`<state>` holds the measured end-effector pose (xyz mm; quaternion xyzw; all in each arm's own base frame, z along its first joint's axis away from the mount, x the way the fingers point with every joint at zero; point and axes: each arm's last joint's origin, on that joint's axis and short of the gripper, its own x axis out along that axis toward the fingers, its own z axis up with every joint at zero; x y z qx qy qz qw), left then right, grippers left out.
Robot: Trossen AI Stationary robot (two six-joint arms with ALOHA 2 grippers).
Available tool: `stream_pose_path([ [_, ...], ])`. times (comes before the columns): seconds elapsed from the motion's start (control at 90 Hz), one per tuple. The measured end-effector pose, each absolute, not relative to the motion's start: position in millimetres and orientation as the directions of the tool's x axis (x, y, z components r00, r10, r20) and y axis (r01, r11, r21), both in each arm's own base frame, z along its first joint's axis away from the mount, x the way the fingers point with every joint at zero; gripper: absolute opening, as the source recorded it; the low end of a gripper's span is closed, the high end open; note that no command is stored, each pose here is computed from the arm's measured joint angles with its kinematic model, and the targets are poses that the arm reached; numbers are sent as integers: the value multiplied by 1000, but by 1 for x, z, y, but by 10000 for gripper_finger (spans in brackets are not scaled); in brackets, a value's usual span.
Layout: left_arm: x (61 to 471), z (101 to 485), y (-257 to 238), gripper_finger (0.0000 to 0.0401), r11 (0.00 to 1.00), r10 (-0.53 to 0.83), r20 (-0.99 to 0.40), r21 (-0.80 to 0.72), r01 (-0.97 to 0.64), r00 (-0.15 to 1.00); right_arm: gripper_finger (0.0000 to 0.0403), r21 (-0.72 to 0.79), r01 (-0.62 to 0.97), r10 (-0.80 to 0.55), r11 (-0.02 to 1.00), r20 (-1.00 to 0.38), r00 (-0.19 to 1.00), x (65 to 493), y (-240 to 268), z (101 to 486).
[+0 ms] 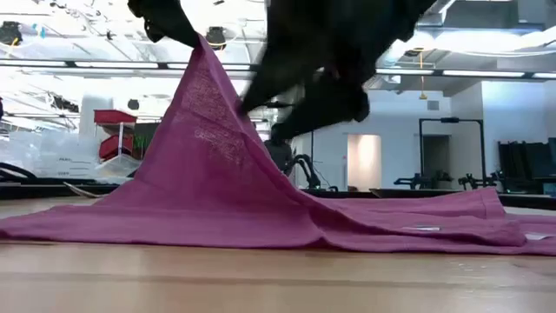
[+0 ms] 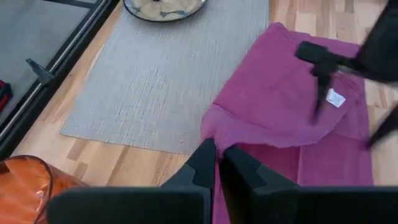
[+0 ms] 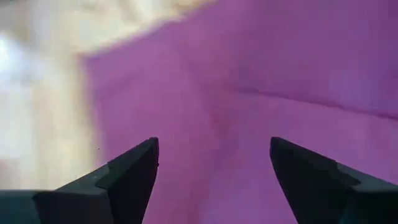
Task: Set table place
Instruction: Fold the purple napkin
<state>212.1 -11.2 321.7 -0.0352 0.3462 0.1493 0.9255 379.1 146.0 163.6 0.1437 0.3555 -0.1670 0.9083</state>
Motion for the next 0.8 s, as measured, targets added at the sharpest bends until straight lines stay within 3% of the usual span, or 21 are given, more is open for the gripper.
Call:
stream_pose_path([
  [0.122, 212, 322, -11, 0, 953, 252, -650, 37, -301, 717, 291, 102, 465, -254, 879, -726, 639, 377, 143, 151],
  [0.389, 212, 322, -11, 0, 952, 252, -651, 35, -303, 716, 291, 77, 480, -288, 874, -712, 640, 379, 146, 142],
  [0.622, 212, 322, -11, 0, 953, 250, -651, 35, -301, 717, 286, -36, 580, -385, 814, -781, 491, 363, 138, 130],
  [0.711, 212, 322, -11, 0, 954, 250, -651, 38, -298, 717, 265, -59, 604, -403, 795, -795, 453, 359, 136, 129],
  [0.8, 212, 322, -11, 0, 954, 250, -651, 39, -297, 716, 209, -71, 634, -418, 770, -808, 417, 354, 136, 128],
])
